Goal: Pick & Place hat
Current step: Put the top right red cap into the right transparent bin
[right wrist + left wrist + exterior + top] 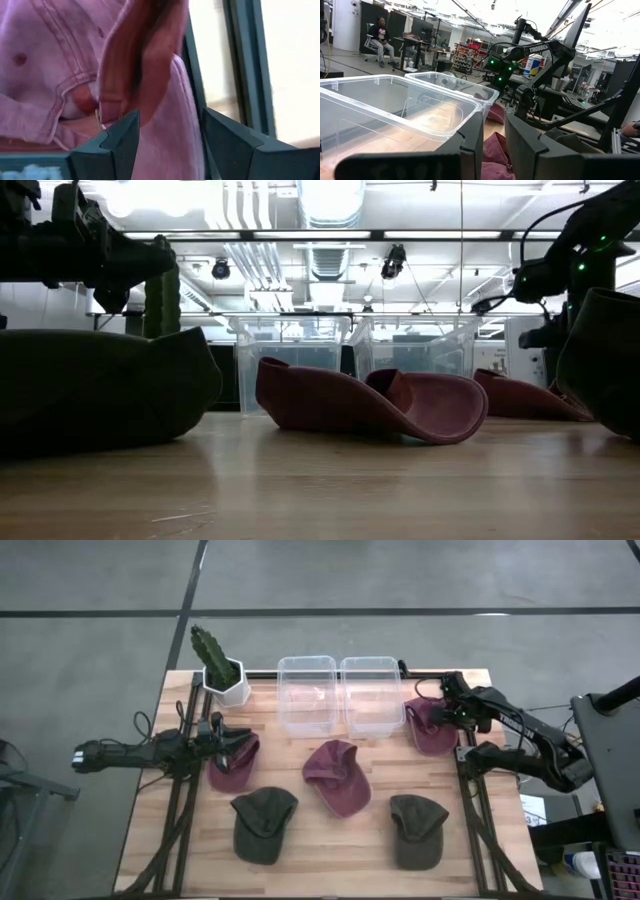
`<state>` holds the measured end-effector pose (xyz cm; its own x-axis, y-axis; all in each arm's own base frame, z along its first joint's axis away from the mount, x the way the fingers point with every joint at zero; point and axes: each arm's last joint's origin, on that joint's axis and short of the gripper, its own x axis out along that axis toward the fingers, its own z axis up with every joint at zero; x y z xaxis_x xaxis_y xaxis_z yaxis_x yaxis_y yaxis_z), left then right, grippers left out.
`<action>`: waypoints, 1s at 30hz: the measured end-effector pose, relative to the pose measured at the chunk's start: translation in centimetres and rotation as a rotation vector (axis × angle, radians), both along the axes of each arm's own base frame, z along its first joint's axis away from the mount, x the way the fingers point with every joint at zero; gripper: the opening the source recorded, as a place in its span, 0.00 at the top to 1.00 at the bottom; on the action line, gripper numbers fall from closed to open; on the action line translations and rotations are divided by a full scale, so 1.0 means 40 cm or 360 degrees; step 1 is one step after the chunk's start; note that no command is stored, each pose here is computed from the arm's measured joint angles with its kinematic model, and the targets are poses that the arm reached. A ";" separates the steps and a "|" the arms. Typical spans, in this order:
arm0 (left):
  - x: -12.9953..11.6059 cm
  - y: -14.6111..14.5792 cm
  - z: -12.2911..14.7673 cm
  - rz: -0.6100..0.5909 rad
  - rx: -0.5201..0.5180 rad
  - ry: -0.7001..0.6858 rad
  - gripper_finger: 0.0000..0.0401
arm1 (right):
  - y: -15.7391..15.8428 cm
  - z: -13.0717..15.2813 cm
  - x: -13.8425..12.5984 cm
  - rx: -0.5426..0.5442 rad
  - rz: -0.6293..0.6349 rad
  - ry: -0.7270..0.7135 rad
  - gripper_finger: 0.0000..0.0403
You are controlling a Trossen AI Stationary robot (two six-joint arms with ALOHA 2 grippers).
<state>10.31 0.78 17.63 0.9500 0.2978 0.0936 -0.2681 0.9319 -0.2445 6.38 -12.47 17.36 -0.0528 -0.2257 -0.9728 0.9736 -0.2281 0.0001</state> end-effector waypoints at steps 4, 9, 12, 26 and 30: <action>0.000 0.000 0.000 -0.0002 -0.0014 -0.0004 0.82 | -0.016 -0.013 0.009 -0.0022 0.0038 -0.0004 0.48; 0.000 0.000 0.000 -0.0004 -0.0031 -0.0009 0.82 | -0.023 -0.028 0.013 0.0038 0.0060 0.0033 0.50; 0.000 0.000 0.000 -0.0003 -0.0031 -0.0009 0.82 | -0.026 -0.036 0.014 0.0070 0.0064 0.0053 0.55; 0.000 0.000 0.000 -0.0004 -0.0032 -0.0010 0.82 | -0.027 -0.025 0.012 -0.0007 0.0064 0.0084 0.95; 0.000 0.000 0.000 -0.0003 -0.0032 -0.0010 0.82 | -0.019 -0.010 0.006 -0.0068 0.0060 0.0075 0.96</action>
<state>10.31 0.78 17.63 0.9500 0.2980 0.0936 -0.2647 0.9272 -0.2650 6.63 -13.23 16.96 -0.0889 -0.2695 -0.9589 0.9807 -0.1922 -0.0369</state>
